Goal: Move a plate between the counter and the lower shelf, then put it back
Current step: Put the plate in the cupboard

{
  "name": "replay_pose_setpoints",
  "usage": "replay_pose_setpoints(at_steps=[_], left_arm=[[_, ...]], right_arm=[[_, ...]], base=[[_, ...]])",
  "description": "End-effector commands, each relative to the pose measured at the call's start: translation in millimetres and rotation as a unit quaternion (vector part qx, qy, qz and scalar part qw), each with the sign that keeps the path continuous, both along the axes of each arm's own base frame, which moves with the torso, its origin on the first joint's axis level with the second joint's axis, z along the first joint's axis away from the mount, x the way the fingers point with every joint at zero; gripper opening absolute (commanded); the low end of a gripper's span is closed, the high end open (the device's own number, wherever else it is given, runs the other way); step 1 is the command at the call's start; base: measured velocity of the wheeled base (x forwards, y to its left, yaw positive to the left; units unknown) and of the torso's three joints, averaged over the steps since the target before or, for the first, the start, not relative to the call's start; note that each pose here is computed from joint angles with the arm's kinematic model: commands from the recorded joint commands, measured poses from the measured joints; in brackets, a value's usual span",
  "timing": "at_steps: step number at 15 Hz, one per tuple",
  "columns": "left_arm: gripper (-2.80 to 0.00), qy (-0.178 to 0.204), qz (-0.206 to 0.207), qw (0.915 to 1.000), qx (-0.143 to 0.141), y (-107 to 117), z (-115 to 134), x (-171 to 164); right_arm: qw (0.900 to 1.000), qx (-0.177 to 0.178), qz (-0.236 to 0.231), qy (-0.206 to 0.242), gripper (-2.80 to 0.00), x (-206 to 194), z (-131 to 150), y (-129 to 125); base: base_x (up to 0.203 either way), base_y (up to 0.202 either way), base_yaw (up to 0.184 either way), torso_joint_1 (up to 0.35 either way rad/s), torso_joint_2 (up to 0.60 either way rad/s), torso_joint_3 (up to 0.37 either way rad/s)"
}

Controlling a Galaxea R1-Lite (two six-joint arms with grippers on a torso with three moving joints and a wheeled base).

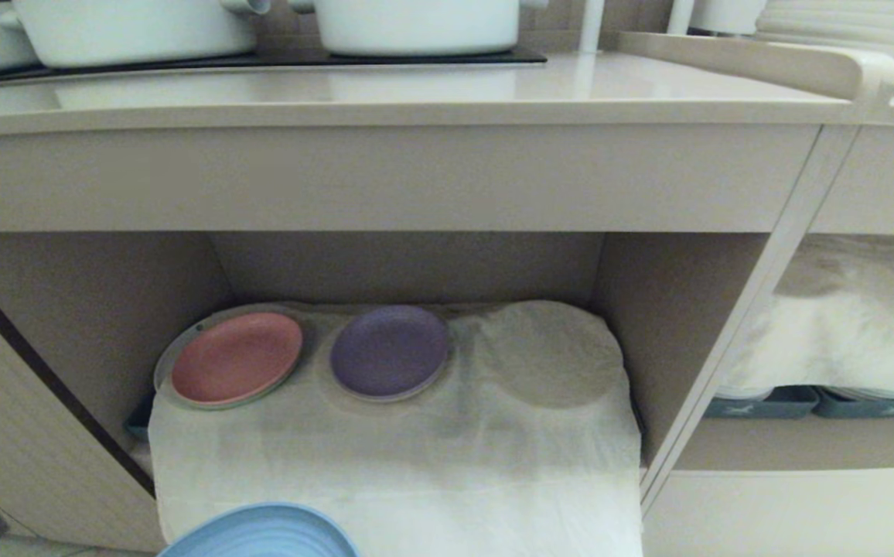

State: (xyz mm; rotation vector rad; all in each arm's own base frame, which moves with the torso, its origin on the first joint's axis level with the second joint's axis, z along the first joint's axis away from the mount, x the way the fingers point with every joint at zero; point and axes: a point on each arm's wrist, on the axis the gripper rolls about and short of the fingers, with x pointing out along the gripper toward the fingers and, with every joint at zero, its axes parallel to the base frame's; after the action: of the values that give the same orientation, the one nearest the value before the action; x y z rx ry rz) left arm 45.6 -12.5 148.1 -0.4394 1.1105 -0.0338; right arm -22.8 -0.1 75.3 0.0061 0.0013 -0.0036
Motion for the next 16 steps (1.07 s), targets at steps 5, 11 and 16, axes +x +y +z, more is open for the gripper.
replay_pose_setpoints(at_steps=[5, 11, 16], left_arm=[[-2.8, 0.001, 0.0, 1.0, -0.001, 0.3, -1.3, -1.9], [-2.8, 0.006, -0.005, 0.9999, -0.011, -0.8, -0.8, 1.0], [-2.8, -0.009, -0.004, 0.9998, -0.016, -2.7, -0.1, 10.0]], right_arm=[[1.0, 0.0, 0.0, 0.0, -2.8, 0.0, 0.0, 0.0], [1.0, 0.0, 0.0, 0.0, -2.8, 0.0, 0.0, 0.0], [1.0, 0.0, 0.0, -0.001, -2.8, 0.0, 0.1, 0.0]], base=[[0.0, 0.0, 0.0, 0.0, 0.0, 0.0], [0.0, 0.0, 0.0, 0.0, 0.0, 0.0], [0.0, 0.0, 0.0, 0.0, 0.0, 0.0]])
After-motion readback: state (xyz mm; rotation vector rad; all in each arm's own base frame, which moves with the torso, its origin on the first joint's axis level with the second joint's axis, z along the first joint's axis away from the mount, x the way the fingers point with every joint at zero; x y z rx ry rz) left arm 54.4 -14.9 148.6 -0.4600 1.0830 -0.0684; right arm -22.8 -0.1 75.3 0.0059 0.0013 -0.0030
